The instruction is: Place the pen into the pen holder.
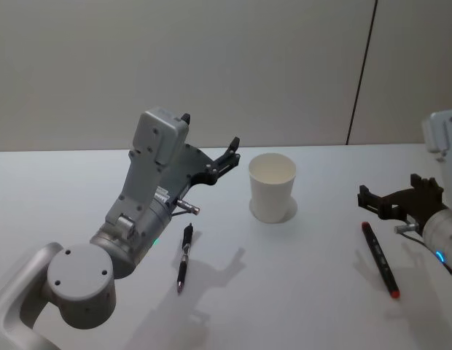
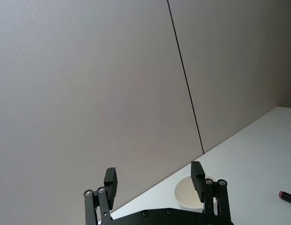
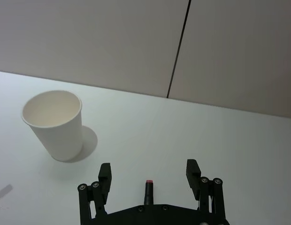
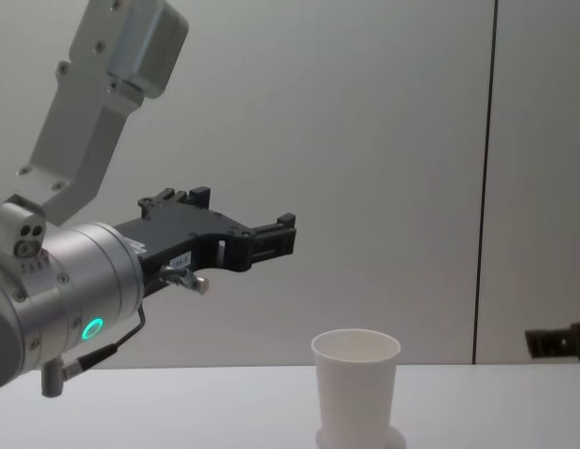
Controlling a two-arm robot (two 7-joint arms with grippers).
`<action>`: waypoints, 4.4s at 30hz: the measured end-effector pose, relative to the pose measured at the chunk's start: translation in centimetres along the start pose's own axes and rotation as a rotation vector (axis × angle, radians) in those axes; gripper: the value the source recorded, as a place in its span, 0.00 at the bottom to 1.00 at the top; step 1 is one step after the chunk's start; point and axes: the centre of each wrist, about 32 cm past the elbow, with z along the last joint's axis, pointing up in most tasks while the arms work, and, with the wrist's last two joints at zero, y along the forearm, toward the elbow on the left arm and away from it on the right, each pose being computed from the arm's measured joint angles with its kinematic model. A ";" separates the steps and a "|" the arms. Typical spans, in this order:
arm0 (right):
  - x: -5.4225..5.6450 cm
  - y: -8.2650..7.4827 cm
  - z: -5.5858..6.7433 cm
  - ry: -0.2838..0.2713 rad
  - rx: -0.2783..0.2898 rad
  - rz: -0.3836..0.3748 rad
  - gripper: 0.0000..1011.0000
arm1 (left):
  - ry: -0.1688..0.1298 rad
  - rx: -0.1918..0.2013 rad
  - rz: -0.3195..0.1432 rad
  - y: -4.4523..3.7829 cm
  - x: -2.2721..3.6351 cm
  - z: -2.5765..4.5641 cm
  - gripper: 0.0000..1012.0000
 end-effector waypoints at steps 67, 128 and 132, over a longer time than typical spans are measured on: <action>-1.2 8.1 0.4 0.090 -0.365 -0.085 0.99 | 0.000 0.000 0.000 0.00 0.00 0.00 0.99; -1.6 11.3 -1.5 0.150 -0.432 -0.073 0.16 | 0.000 0.000 0.000 0.00 0.00 0.00 0.99; -1.5 11.4 -1.5 0.153 -0.431 -0.074 0.16 | 0.000 0.000 0.000 0.00 0.00 0.00 0.99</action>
